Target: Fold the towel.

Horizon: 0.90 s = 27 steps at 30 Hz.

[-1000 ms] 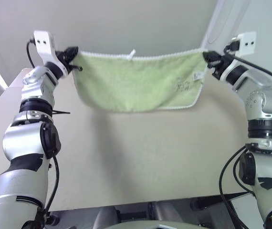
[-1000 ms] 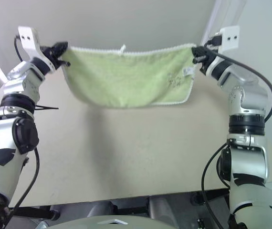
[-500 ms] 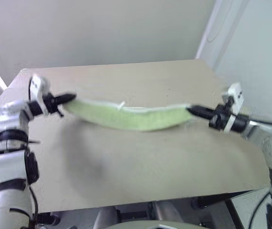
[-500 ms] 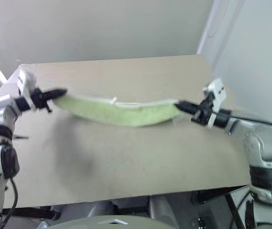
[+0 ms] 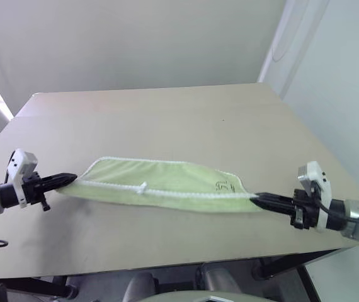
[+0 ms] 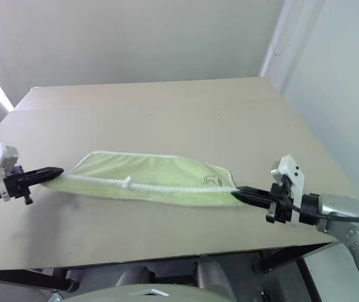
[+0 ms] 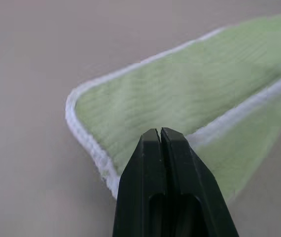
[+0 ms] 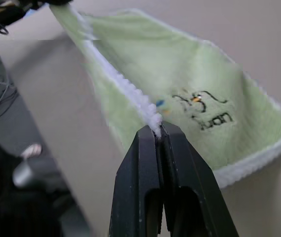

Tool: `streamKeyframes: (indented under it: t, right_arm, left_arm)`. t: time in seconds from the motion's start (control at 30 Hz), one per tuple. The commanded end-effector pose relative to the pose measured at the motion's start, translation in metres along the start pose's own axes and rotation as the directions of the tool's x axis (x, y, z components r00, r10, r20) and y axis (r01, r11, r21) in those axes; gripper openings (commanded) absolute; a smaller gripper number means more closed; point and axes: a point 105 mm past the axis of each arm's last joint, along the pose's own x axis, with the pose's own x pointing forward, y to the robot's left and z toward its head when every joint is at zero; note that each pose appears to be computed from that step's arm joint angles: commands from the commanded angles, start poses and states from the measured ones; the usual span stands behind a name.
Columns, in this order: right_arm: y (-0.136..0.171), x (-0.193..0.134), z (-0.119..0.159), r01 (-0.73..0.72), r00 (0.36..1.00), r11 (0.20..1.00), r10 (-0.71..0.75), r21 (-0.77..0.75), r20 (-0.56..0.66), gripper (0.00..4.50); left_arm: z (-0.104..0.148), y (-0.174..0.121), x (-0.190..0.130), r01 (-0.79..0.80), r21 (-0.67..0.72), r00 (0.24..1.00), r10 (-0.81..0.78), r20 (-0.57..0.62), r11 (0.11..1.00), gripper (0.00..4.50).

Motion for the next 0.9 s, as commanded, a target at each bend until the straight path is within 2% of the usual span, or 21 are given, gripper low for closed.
streamKeyframes:
  t: [0.03, 0.27, 0.43, 0.67, 0.77, 0.9]
  right_arm:
    - [0.010, -0.001, 0.003, -0.026, 0.999, 0.997, 0.025, -0.079, -0.023, 0.05]
    - [0.020, -0.005, -0.017, -0.055, 0.993, 0.995, 0.046, -0.085, -0.106, 0.05]
    - [-0.002, 0.006, -0.005, 0.025, 0.999, 0.995, -0.027, -0.094, -0.019, 0.05]
    - [-0.036, 0.014, -0.002, 0.133, 0.991, 0.985, -0.133, -0.114, 0.008, 0.05]
    - [-0.056, 0.020, 0.004, 0.196, 0.981, 0.973, -0.194, -0.125, 0.028, 0.05]
    - [-0.070, 0.031, 0.003, 0.242, 0.970, 0.962, -0.241, -0.130, 0.027, 0.05]
  left_arm:
    - [0.022, 0.004, -0.020, -0.035, 0.070, 0.999, 0.035, 0.008, 0.997, 0.00]
    - [0.017, 0.004, -0.029, -0.021, 0.051, 0.998, 0.024, -0.054, 0.998, 0.00]
    - [0.015, 0.004, -0.005, 0.002, 0.028, 1.000, -0.002, -0.017, 1.000, 0.00]
    - [0.023, 0.016, 0.025, -0.038, -0.003, 0.997, 0.038, 0.066, 0.999, 0.00]
    - [0.021, 0.040, 0.041, -0.183, -0.006, 0.979, 0.183, 0.092, 0.983, 0.00]
    - [0.017, 0.046, 0.055, -0.211, 0.008, 0.975, 0.209, 0.078, 0.978, 0.00]
